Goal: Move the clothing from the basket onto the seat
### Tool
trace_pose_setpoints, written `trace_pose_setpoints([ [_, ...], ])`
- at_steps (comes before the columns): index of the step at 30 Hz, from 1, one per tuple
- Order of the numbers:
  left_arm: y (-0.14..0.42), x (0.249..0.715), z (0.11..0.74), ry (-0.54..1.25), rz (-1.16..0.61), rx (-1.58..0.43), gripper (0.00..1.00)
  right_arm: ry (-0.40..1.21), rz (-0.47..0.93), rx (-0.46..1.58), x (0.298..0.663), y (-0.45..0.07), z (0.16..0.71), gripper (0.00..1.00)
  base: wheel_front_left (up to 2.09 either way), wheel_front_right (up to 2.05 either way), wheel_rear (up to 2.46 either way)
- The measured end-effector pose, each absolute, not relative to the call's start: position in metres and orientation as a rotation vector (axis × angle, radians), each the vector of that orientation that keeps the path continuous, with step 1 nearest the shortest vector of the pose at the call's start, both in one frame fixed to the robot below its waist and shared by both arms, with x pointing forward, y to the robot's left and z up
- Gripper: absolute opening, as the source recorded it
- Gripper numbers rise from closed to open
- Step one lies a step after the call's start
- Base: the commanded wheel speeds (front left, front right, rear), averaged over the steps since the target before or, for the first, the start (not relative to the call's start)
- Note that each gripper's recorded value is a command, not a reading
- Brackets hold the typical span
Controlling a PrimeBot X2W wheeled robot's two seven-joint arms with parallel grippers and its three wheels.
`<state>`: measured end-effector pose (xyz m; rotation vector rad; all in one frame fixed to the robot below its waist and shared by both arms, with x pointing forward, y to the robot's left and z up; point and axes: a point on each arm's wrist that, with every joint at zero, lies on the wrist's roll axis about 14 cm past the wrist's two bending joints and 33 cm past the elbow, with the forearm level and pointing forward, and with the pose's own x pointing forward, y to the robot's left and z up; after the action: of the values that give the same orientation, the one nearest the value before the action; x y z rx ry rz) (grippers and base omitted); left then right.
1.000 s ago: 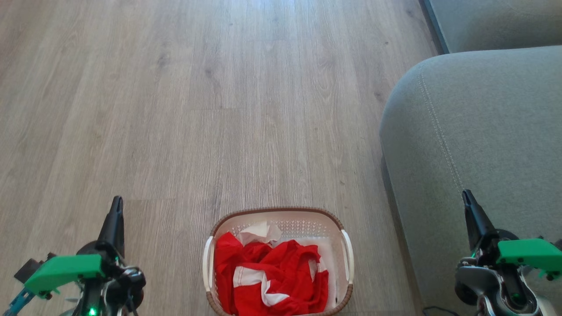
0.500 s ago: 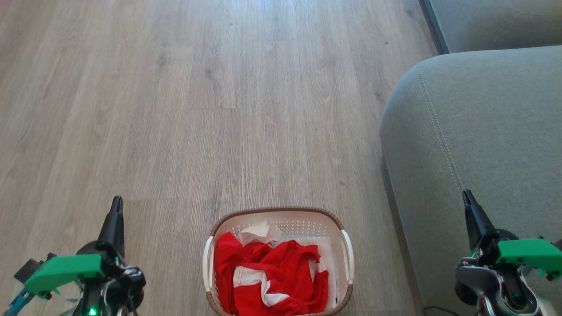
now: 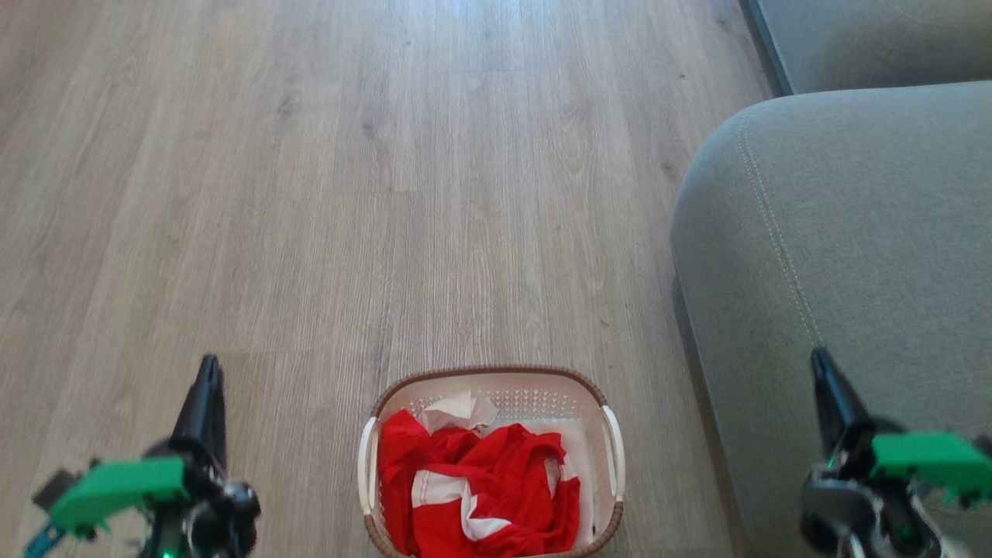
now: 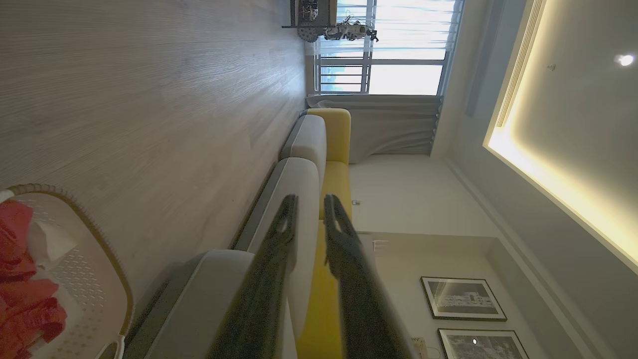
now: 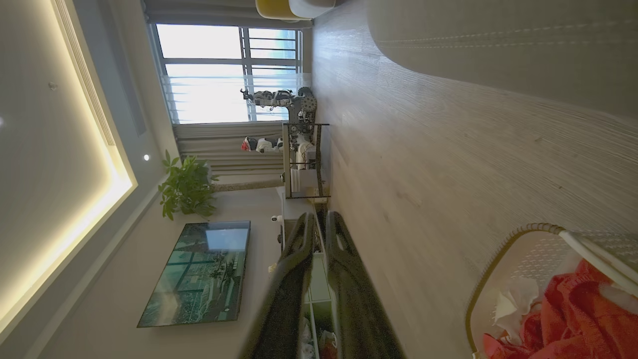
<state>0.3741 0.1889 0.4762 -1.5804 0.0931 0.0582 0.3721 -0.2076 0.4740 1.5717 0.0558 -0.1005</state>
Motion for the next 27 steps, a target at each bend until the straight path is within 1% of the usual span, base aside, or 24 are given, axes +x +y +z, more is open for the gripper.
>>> trace_pose_setpoints([
  [5,0.188,0.352,0.435,0.191,0.165,-1.590,1.00,0.158,-0.203,1.585,0.350,-0.203,0.432,1.00,0.00,0.00,0.00],
  [7,0.187,0.343,0.425,0.214,0.191,-1.592,1.00,0.180,-0.224,1.584,0.342,-0.203,0.424,1.00,0.00,0.00,0.00],
  [16,0.184,0.345,0.433,0.195,0.175,-1.567,1.00,0.164,-0.214,1.559,0.345,-0.200,0.429,1.00,0.00,0.00,0.00],
  [27,0.183,0.350,0.445,0.176,0.153,-1.441,1.00,0.133,-0.200,1.470,0.348,-0.203,0.438,1.00,0.00,0.00,0.00],
])
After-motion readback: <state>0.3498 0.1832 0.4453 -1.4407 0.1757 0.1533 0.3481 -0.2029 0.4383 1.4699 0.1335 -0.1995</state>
